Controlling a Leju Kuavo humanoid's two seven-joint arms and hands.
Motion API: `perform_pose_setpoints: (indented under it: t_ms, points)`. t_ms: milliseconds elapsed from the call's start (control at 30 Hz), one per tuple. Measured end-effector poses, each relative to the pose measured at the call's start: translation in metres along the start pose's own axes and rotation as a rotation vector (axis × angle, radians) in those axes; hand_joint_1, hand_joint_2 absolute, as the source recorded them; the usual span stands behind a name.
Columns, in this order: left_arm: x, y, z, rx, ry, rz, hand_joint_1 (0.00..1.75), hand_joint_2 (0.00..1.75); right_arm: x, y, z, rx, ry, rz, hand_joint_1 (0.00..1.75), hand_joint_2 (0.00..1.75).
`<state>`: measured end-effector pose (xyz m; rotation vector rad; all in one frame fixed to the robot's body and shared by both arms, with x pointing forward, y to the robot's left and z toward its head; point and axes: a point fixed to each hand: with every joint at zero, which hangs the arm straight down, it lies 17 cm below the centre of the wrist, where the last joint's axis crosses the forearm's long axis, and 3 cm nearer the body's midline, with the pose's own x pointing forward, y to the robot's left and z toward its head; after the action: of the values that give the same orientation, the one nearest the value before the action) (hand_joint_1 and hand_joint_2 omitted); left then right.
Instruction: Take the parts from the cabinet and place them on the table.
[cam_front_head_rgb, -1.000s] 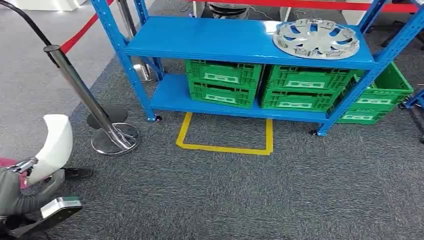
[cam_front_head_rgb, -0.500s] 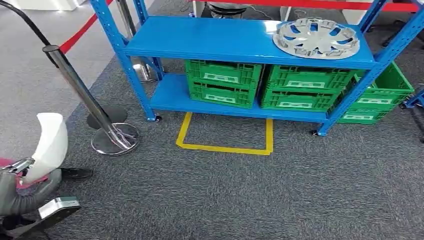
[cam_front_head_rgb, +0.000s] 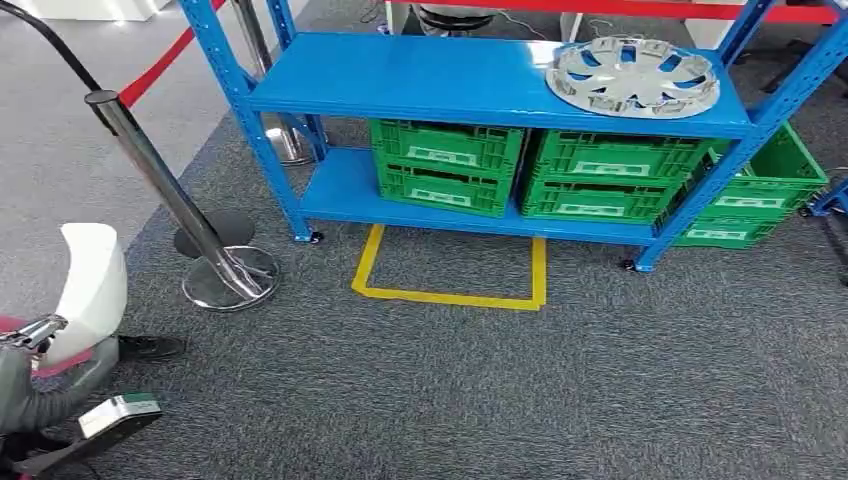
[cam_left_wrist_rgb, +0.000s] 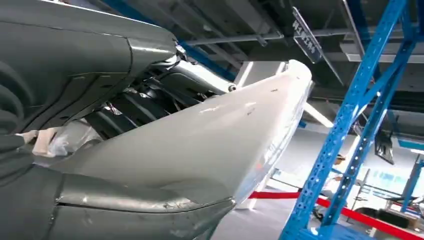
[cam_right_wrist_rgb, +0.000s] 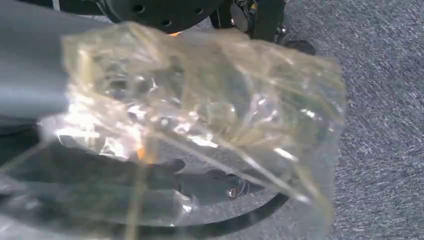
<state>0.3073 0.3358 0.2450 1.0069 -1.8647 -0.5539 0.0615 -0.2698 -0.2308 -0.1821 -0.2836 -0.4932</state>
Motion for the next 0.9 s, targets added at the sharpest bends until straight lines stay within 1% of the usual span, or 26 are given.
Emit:
perform_pose_setpoints:
  t_ms: [900]
  points:
    - [-0.0066,-0.0013,0.0022,-0.008,0.027,-0.019,1.75,1.75,-0.0052,-0.0022,0.0023,-0.008,0.025,-0.022,0.0,0.0]
